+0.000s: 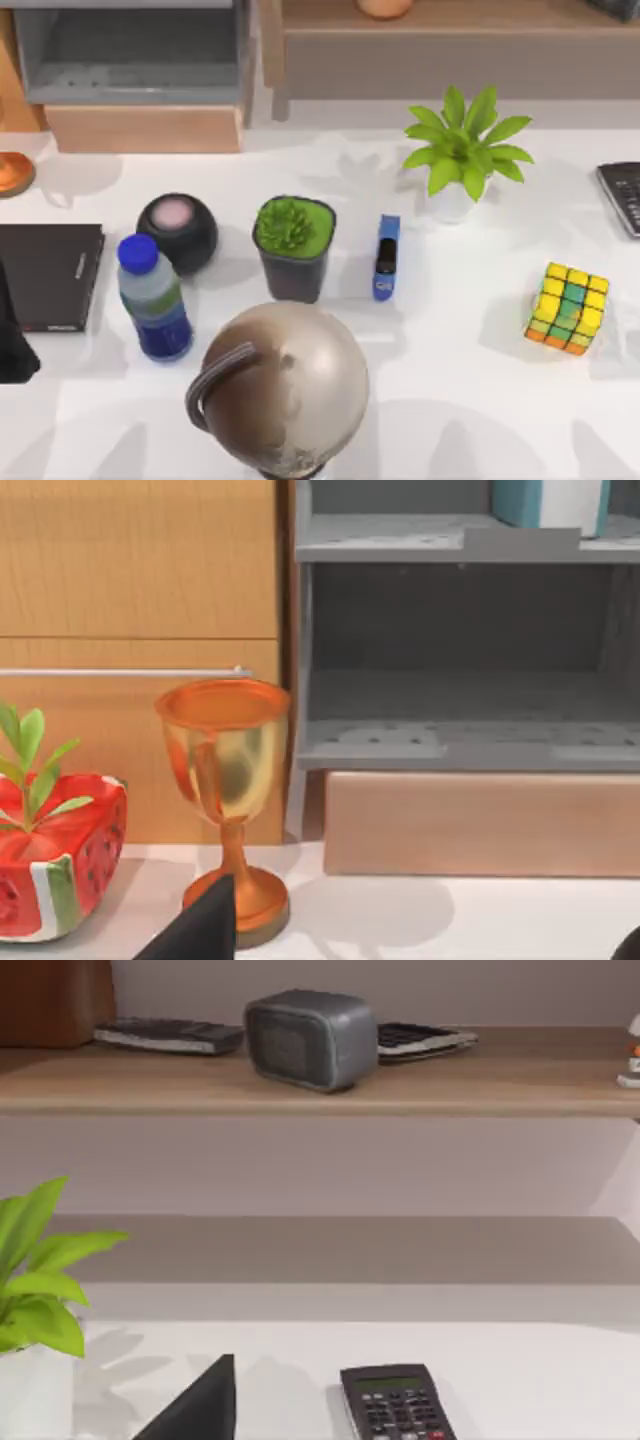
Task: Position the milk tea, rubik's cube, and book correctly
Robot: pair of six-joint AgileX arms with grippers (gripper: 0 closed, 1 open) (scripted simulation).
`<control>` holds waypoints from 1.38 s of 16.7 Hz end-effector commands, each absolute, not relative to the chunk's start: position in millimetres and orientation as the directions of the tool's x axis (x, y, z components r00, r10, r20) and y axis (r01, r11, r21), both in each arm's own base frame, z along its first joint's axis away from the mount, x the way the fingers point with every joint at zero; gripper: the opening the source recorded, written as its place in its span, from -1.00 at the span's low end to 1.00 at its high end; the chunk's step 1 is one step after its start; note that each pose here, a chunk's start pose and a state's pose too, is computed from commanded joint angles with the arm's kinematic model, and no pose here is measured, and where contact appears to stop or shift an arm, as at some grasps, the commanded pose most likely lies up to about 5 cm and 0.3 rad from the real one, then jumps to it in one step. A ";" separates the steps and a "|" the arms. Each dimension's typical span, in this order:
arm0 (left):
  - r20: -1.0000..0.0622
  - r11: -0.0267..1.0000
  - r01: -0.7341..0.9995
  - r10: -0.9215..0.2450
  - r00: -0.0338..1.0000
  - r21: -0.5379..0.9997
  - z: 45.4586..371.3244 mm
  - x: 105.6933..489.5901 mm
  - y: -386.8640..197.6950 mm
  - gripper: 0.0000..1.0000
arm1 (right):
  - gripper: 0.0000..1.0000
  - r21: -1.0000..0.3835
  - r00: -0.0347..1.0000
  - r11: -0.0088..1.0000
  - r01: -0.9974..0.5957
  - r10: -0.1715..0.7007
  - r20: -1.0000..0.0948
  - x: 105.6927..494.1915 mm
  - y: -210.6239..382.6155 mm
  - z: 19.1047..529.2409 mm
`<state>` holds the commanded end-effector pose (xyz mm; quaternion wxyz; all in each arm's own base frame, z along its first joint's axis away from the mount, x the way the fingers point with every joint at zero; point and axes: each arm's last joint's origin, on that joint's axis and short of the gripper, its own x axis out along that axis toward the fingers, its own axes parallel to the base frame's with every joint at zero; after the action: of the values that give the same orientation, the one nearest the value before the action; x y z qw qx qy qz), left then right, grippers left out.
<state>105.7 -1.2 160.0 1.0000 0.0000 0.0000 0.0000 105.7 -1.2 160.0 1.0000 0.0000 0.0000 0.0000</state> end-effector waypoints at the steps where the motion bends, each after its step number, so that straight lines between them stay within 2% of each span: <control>1: 0.000 1.000 0.000 0.000 1.000 0.000 160.0 105.7 -1.2 1.00 | 1.00 0.000 1.000 1.000 0.000 0.000 0.000 105.7 -1.2 160.0; 5: 0.000 1.000 0.000 0.000 1.000 0.000 160.0 105.7 -1.2 1.00 | 1.00 -0.001 1.000 1.000 0.002 -0.002 0.013 107.0 0.5 174.3; 11: 0.000 1.000 0.000 0.000 1.000 0.000 160.0 105.7 -1.2 1.00 | 1.00 0.000 0.999 1.000 0.012 -0.012 0.044 137.0 14.8 248.2; 17: 0.000 1.000 0.000 0.000 1.000 0.000 160.0 105.7 -1.2 1.00 | 1.00 0.004 0.999 1.000 0.022 -0.023 0.046 234.7 69.6 310.4; 20: 0.000 1.000 0.000 0.000 1.000 0.000 160.0 105.7 -1.2 1.00 | 1.00 0.003 0.999 1.000 0.025 -0.025 0.037 294.1 118.8 309.1; 23: 0.000 1.000 0.000 0.000 1.000 0.000 160.0 105.7 -1.2 1.00 | 1.00 -0.002 0.999 1.000 0.025 -0.025 0.023 342.8 174.1 284.8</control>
<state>105.7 -1.2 160.0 1.0000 0.0000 0.0000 0.0000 342.8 174.1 284.8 0.9999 -0.0010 -0.0115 -0.0125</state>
